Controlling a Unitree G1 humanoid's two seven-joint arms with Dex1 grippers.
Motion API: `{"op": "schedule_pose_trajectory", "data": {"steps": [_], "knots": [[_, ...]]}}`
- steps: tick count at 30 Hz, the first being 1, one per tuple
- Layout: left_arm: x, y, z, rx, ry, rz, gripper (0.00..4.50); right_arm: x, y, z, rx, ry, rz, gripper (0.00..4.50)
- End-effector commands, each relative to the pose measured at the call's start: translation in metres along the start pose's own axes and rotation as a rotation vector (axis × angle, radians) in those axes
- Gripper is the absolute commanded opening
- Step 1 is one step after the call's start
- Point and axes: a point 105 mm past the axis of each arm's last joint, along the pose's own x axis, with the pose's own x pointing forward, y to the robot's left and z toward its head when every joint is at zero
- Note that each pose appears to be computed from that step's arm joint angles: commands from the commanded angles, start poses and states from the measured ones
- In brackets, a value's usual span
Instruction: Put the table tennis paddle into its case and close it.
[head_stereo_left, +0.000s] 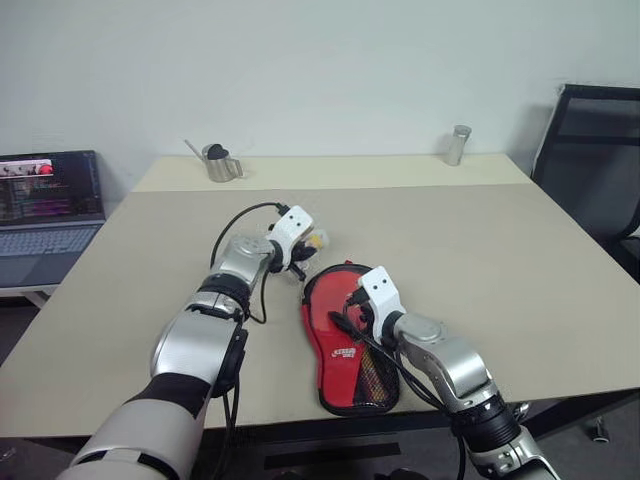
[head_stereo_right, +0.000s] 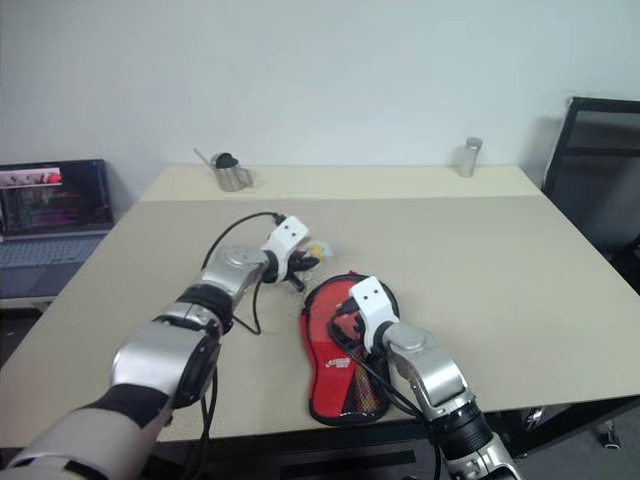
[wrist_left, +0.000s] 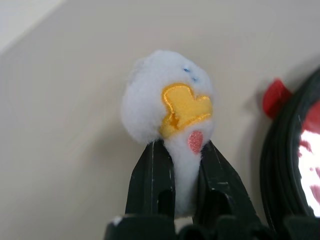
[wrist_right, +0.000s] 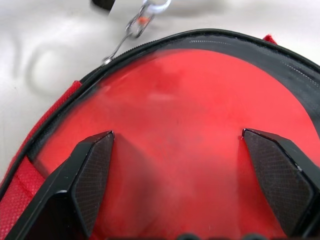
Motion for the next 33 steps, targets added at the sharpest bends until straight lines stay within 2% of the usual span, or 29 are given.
{"op": "schedule_pose_trajectory", "data": {"steps": [1, 7, 11, 16, 27, 33], "knots": [[0.002, 0.004, 0.035, 0.064, -0.090, 0.041, 0.11, -0.002, -0.003, -0.023, 0.043, 0.088, -0.022, 4.50], [0.016, -0.021, 0.054, 0.113, -0.153, 0.008, 0.11, -0.012, -0.006, -0.036, 0.078, 0.125, -0.048, 4.50], [0.026, -0.042, 0.070, 0.218, -0.179, -0.006, 0.11, -0.018, -0.004, -0.040, 0.087, 0.138, -0.062, 4.50], [0.032, -0.067, 0.101, 0.392, -0.249, -0.036, 0.11, -0.024, -0.001, -0.045, 0.094, 0.149, -0.073, 4.50], [0.033, -0.094, 0.147, 0.664, -0.346, -0.014, 0.11, -0.027, 0.011, -0.050, 0.109, 0.160, -0.071, 4.50], [0.031, -0.119, 0.170, 0.861, -0.436, -0.008, 0.11, -0.027, 0.016, -0.052, 0.115, 0.164, -0.065, 4.50]]}}
